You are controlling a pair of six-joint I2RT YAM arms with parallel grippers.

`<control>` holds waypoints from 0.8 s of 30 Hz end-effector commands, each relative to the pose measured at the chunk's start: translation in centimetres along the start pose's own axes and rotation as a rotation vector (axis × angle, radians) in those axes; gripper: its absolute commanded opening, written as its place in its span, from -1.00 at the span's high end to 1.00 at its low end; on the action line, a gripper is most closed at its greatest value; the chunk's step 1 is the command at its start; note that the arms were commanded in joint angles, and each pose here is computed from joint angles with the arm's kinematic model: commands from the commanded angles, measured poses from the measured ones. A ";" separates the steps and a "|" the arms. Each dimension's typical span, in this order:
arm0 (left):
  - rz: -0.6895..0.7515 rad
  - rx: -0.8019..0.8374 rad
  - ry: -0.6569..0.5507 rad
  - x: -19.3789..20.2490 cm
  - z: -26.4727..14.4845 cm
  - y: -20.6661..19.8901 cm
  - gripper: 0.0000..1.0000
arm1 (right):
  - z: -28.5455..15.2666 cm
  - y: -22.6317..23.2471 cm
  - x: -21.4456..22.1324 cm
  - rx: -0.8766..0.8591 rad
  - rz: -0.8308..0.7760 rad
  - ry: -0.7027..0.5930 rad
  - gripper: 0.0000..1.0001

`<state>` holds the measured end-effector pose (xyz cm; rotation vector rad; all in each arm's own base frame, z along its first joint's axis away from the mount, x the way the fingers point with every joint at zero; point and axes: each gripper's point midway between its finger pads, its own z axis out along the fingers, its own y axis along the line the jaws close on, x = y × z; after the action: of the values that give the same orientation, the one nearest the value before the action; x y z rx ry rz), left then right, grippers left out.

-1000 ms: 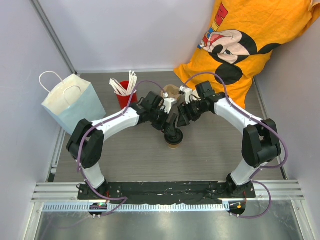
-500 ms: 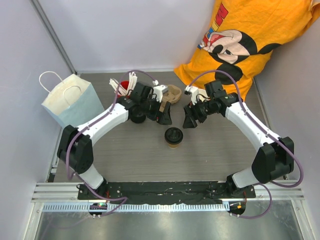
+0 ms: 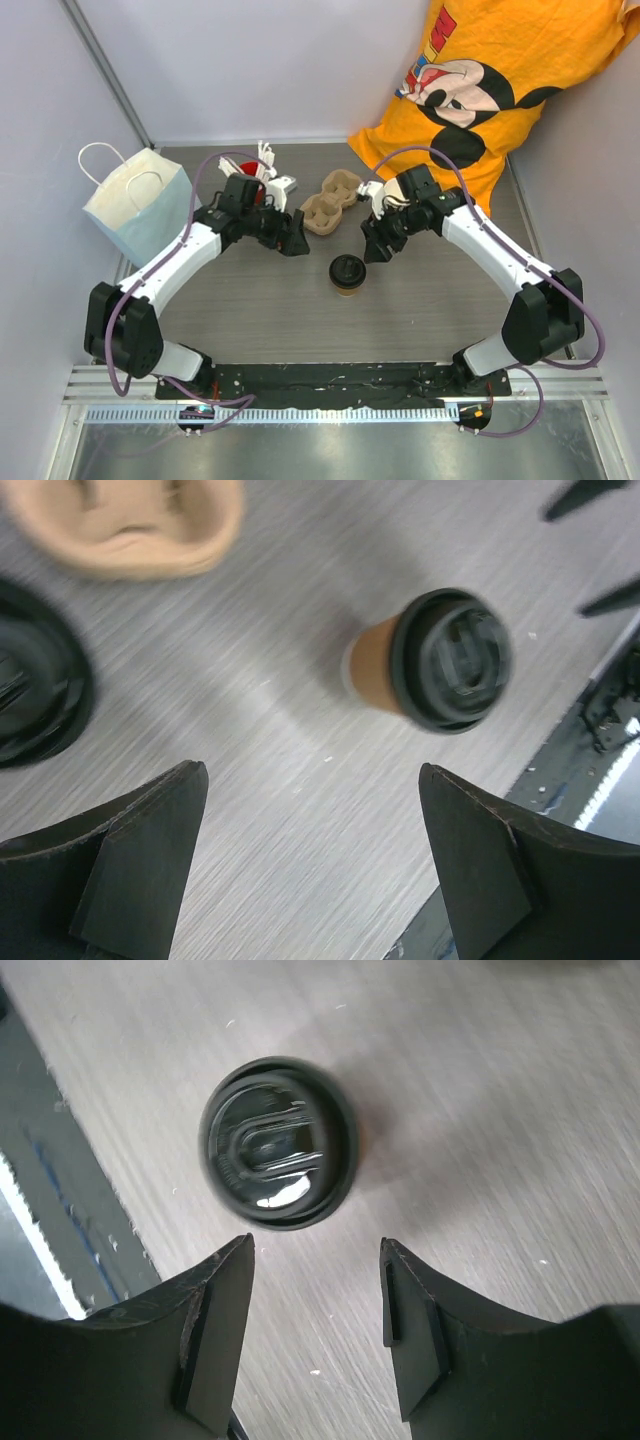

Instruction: Pack the takeout coffee

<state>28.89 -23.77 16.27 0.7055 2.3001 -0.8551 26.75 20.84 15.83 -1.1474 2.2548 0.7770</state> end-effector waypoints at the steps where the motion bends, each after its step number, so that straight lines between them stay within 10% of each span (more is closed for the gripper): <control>1: 0.016 -0.037 -0.038 0.2 -2.2 1.7 -0.82 | -0.5 4.7 -0.6 -0.166 -0.185 0.011 -0.17; 12: -0.011 -0.070 -0.053 1.6 -3.9 3.4 -0.82 | 2.9 11.1 1.9 -0.378 -0.365 0.185 -0.19; 24: 0.007 -0.095 -0.120 0.9 -5.5 3.4 -0.82 | 5.0 8.5 0.7 -0.250 -0.368 0.192 -0.20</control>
<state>28.41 -17.55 16.77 0.5957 2.2694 -0.7527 18.55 27.23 13.10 -1.7815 2.0787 0.9012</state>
